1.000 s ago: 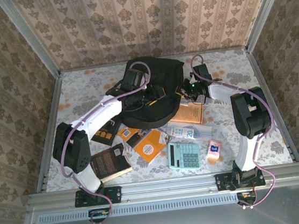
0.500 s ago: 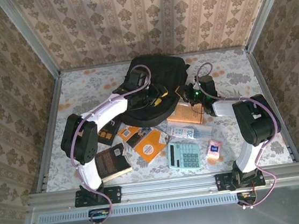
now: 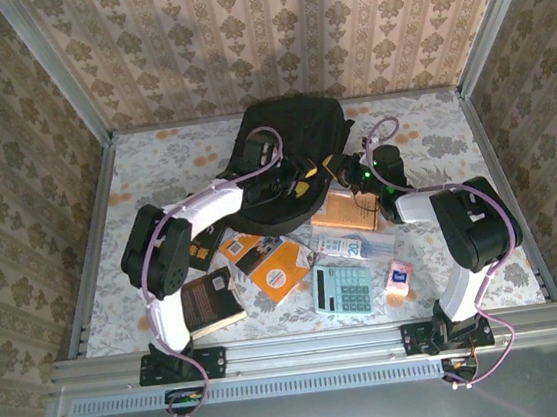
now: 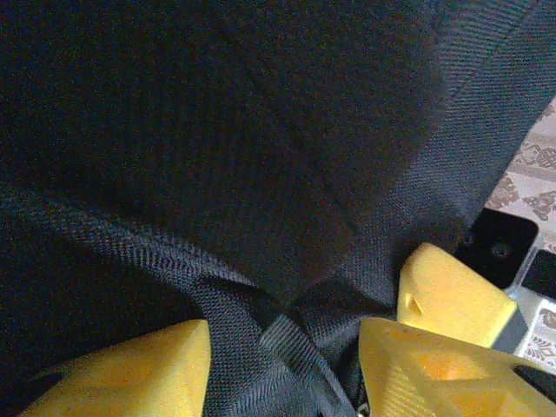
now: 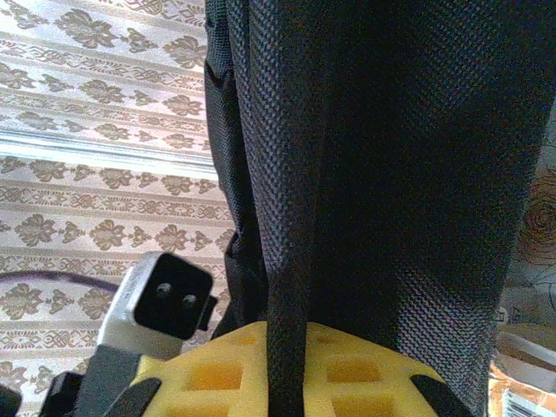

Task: Pack the student bag
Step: Unzip the student bag at the top-center of the table.

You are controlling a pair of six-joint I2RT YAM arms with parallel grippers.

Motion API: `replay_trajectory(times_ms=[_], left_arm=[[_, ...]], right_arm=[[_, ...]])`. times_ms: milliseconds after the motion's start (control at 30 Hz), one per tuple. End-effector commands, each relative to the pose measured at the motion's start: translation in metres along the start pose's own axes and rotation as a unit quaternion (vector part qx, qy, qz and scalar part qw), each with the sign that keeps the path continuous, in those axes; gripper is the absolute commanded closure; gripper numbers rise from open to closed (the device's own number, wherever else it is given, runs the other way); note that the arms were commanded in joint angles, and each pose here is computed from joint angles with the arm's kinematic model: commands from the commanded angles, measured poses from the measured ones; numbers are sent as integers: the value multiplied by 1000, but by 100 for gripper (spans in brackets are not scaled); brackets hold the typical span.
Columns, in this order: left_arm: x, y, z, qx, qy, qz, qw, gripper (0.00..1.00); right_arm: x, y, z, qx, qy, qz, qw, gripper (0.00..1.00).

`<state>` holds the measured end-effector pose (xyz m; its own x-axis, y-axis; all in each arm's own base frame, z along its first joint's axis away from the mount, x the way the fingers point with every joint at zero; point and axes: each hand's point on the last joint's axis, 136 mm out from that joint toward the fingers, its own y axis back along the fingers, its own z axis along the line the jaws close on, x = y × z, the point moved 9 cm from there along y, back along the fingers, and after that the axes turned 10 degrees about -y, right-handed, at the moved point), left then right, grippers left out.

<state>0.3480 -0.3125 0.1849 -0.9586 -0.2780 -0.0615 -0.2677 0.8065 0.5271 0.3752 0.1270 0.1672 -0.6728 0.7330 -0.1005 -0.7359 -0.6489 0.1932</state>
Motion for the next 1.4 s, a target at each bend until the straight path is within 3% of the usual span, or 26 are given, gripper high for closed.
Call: replay_trajectory(times_ms=[0, 367, 700, 1100, 1367], left_arm=[[-1, -11, 0, 30, 3, -2, 1000, 53], [-3, -17, 2, 35, -5, -1, 999, 69], [0, -7, -4, 32, -30, -3, 999, 100], [9, 27, -20, 6, -91, -10, 996, 100], [19, 45, -24, -22, -139, -4, 990, 100]], right_arm=[[10, -2, 24, -74, 35, 22, 996, 100], [18, -5, 18, -69, 41, 33, 996, 100], [19, 1, 7, -15, 54, 10, 998, 100], [9, 7, -8, 99, 88, -43, 990, 100], [5, 2, -8, 123, 93, -46, 987, 100]])
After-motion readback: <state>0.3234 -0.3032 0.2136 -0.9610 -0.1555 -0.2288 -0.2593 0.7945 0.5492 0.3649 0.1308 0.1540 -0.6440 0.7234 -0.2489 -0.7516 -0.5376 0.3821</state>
